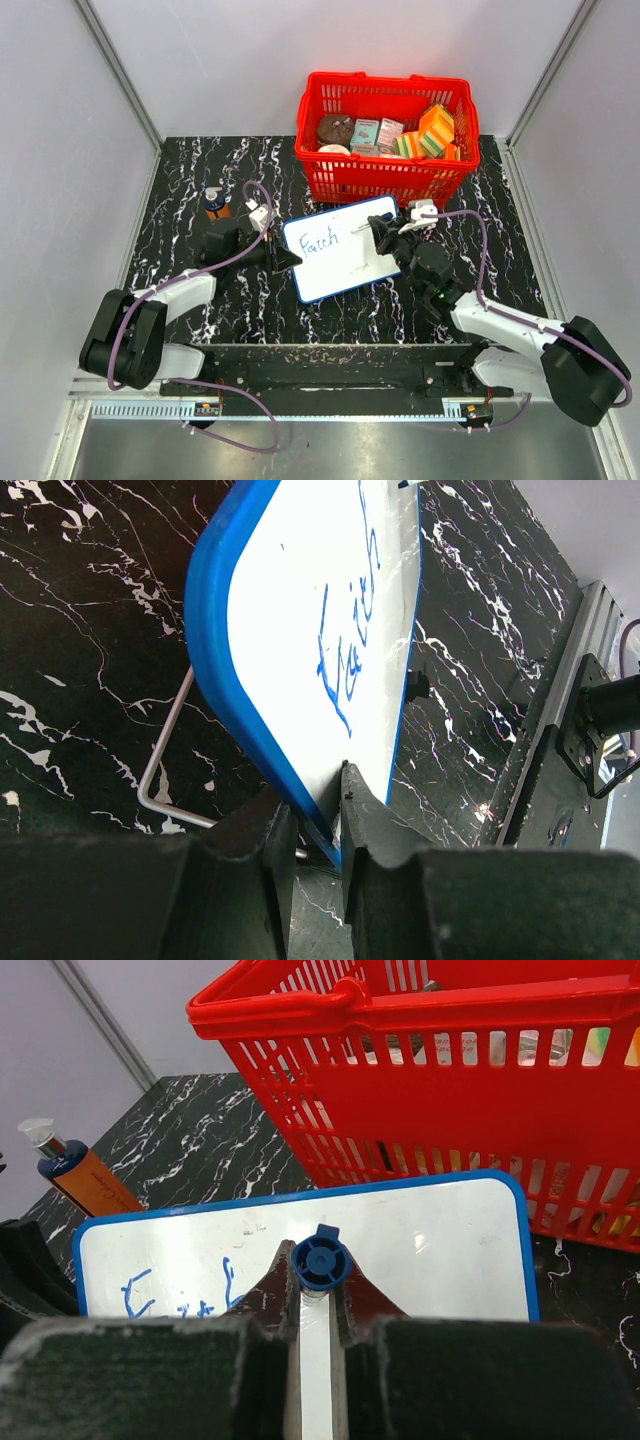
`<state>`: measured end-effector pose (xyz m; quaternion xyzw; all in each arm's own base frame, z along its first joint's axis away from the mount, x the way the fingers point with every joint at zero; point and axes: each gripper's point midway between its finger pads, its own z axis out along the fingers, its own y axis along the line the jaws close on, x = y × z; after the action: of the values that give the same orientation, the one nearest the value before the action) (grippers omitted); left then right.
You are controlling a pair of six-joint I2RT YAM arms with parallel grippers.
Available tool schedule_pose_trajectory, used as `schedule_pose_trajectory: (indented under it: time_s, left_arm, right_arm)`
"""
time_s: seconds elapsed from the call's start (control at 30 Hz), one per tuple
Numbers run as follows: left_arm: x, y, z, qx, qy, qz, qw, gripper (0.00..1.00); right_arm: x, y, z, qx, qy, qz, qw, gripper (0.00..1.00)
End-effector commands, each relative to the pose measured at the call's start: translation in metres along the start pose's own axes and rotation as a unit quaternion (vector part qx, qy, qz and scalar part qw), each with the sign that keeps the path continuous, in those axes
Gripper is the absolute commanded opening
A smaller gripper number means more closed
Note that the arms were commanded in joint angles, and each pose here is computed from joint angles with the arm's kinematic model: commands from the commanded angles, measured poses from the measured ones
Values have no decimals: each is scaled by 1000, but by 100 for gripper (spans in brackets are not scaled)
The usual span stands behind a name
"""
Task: Write a sentence on the whiteboard
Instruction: Write with the whiteboard marker on the whiteboard.
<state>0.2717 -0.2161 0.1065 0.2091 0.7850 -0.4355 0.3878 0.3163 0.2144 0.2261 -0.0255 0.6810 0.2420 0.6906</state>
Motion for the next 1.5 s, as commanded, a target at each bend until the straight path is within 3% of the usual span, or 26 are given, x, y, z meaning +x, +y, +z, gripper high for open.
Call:
schedule_pose_trajectory:
  time_s: [0.0, 1.47]
  left_arm:
    - [-11, 25, -1, -55, -16, 74, 996, 0]
    - [-12, 24, -1, -54, -17, 75, 996, 0]
  right_arm:
    - [-26, 4, 11, 2, -36, 10, 999, 0]
    - [21, -13, -9, 7, 7, 36, 999, 0]
